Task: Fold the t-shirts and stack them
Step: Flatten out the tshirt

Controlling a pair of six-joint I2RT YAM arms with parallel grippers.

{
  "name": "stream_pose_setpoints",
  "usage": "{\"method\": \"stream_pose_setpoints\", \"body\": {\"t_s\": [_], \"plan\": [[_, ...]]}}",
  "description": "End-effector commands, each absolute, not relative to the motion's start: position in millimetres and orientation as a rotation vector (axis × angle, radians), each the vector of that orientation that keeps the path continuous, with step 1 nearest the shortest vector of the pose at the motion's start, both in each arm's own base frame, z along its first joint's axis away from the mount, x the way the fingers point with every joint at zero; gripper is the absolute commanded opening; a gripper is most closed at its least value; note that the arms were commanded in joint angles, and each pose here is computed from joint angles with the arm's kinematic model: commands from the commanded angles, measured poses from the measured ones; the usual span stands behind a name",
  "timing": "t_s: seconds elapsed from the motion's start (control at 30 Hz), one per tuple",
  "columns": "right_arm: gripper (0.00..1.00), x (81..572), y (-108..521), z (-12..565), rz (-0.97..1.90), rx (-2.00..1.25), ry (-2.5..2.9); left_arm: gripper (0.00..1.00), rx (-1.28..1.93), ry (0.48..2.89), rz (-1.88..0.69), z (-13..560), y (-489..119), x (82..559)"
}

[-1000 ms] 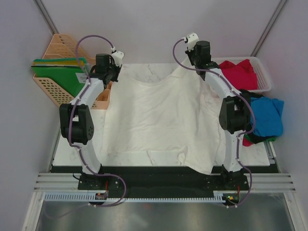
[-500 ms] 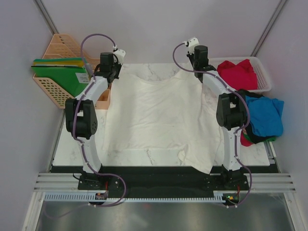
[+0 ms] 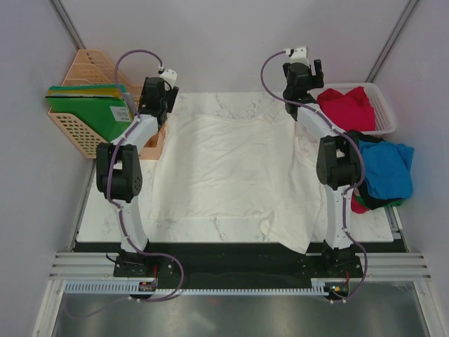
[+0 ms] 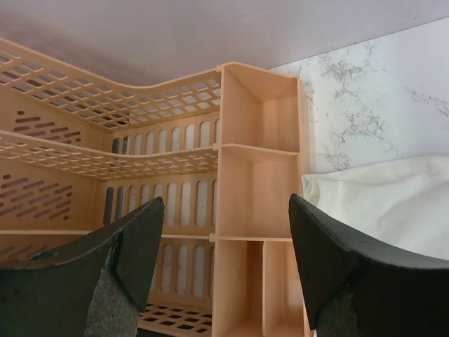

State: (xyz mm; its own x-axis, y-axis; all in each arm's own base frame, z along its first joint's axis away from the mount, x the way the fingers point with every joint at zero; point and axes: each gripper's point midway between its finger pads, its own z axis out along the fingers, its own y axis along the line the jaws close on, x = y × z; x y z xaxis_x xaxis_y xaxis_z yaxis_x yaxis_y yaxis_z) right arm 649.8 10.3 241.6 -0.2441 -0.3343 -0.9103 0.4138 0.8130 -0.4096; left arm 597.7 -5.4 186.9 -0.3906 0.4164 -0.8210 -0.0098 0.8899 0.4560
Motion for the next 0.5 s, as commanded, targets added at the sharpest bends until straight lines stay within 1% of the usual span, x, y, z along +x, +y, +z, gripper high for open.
{"method": "stream_pose_setpoints", "body": {"t_s": [0.0,0.03,0.07,0.13,0.17,0.2,0.23,0.27,0.3,0.33,0.37,0.4,0.43,0.47], "plan": [[0.90,630,-1,285,-0.706,0.181,1.591,0.79,0.243,1.795,0.519,246,4,588],[0.90,627,-1,287,-0.702,0.184,1.591,0.79,0.239,1.791,0.515,250,4,584],[0.90,624,-1,290,-0.695,0.187,1.589,0.80,0.248,1.809,0.506,242,4,577],[0.91,613,0,296,-0.664,0.186,1.603,0.80,0.257,1.794,0.447,256,-4,563],[0.93,610,12,271,-0.611,0.053,1.749,0.80,0.310,1.895,0.401,235,-9,547],[0.94,607,26,290,-0.506,-0.017,1.797,0.80,0.368,1.887,0.260,252,-30,533],[0.95,596,38,284,-0.411,-0.039,1.891,0.79,0.432,1.936,0.172,247,-43,516],[0.98,568,66,256,-0.224,-0.206,2.087,0.79,0.536,2.052,0.066,231,-55,484],[0.98,542,74,268,-0.115,-0.276,2.129,0.79,0.638,2.047,-0.116,243,-81,455],[0.98,511,78,259,-0.059,-0.314,2.225,0.79,0.682,2.068,-0.194,246,-90,433],[0.98,479,78,269,-0.002,-0.347,2.234,0.79,0.783,2.054,-0.314,249,-106,409],[0.98,457,93,272,0.119,-0.437,2.234,0.79,0.824,2.168,-0.392,236,-107,374],[0.98,432,89,268,0.120,-0.491,2.288,0.79,0.852,2.171,-0.415,247,-108,359],[0.98,410,87,275,0.131,-0.533,2.304,0.79,0.925,2.206,-0.461,243,-109,341]]}}
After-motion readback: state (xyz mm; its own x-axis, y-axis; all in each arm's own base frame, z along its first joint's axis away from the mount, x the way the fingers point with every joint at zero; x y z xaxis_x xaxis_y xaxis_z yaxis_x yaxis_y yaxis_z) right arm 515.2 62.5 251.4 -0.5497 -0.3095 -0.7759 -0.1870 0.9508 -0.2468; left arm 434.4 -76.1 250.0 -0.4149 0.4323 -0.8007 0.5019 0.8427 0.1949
